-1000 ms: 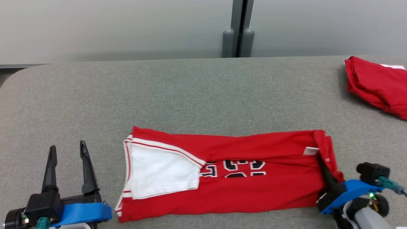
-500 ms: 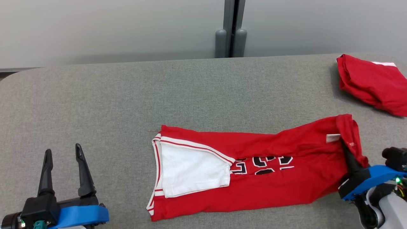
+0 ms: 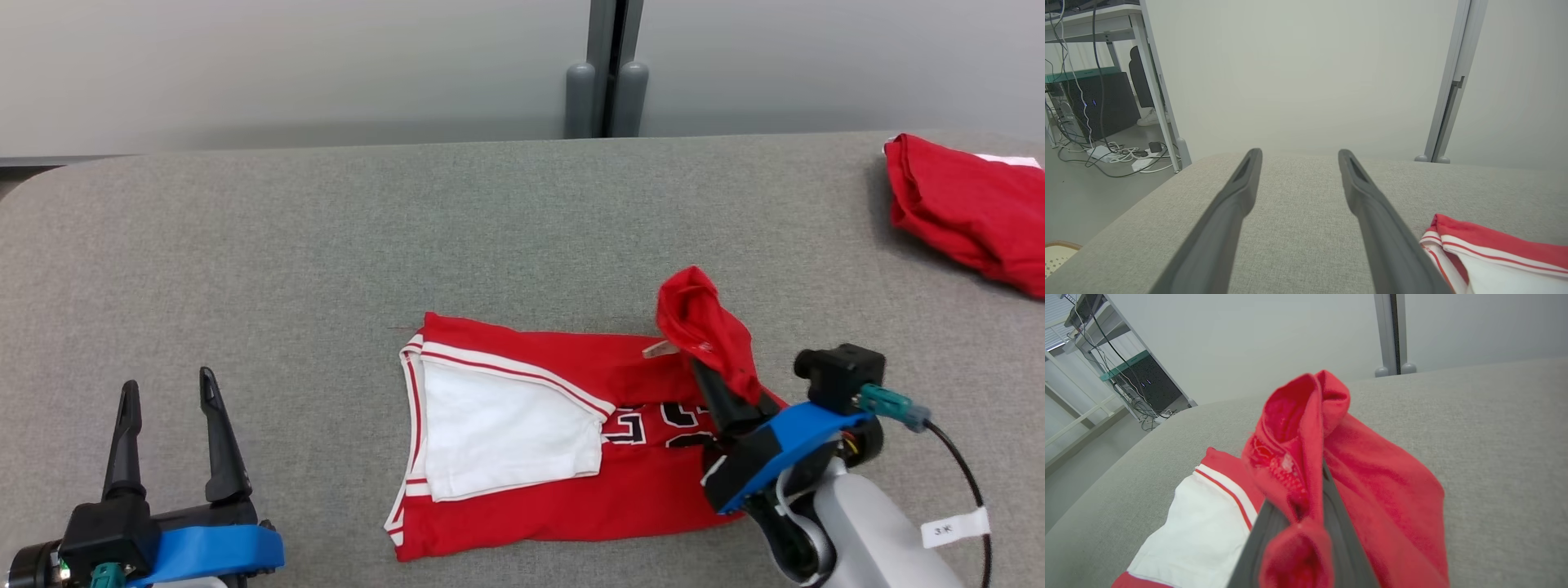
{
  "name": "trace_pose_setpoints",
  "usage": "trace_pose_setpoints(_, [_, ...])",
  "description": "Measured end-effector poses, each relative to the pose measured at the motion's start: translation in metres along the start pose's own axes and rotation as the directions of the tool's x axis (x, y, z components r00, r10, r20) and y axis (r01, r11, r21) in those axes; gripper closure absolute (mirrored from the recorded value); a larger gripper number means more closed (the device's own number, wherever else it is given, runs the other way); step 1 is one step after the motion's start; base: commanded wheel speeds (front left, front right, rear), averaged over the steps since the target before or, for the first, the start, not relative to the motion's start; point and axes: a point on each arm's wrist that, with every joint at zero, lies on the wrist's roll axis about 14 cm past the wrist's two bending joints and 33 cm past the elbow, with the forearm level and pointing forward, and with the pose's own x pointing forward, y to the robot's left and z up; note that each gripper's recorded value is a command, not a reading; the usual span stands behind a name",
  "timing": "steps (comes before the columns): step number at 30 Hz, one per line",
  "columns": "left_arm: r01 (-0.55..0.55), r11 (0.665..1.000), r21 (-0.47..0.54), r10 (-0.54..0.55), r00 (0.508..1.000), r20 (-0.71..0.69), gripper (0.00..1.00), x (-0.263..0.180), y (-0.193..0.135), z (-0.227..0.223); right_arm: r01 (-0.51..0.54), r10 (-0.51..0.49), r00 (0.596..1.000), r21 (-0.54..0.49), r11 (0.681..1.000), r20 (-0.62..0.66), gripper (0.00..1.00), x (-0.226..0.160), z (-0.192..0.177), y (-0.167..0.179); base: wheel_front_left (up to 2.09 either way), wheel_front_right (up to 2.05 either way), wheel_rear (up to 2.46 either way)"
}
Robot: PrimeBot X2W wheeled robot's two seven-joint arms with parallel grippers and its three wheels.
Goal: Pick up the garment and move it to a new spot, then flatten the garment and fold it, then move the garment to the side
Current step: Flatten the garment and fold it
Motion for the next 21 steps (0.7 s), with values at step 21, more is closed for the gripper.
trace_pose_setpoints(21, [-0.044,0.999,0.008,0.044,0.999,-0.022,0.0,0.002,0.015,-0.007,-0.375,0.379,0.923,0.063,0.925,-0.072,1.0,0.05,-0.027,0.144,0.0,0.0,0.0])
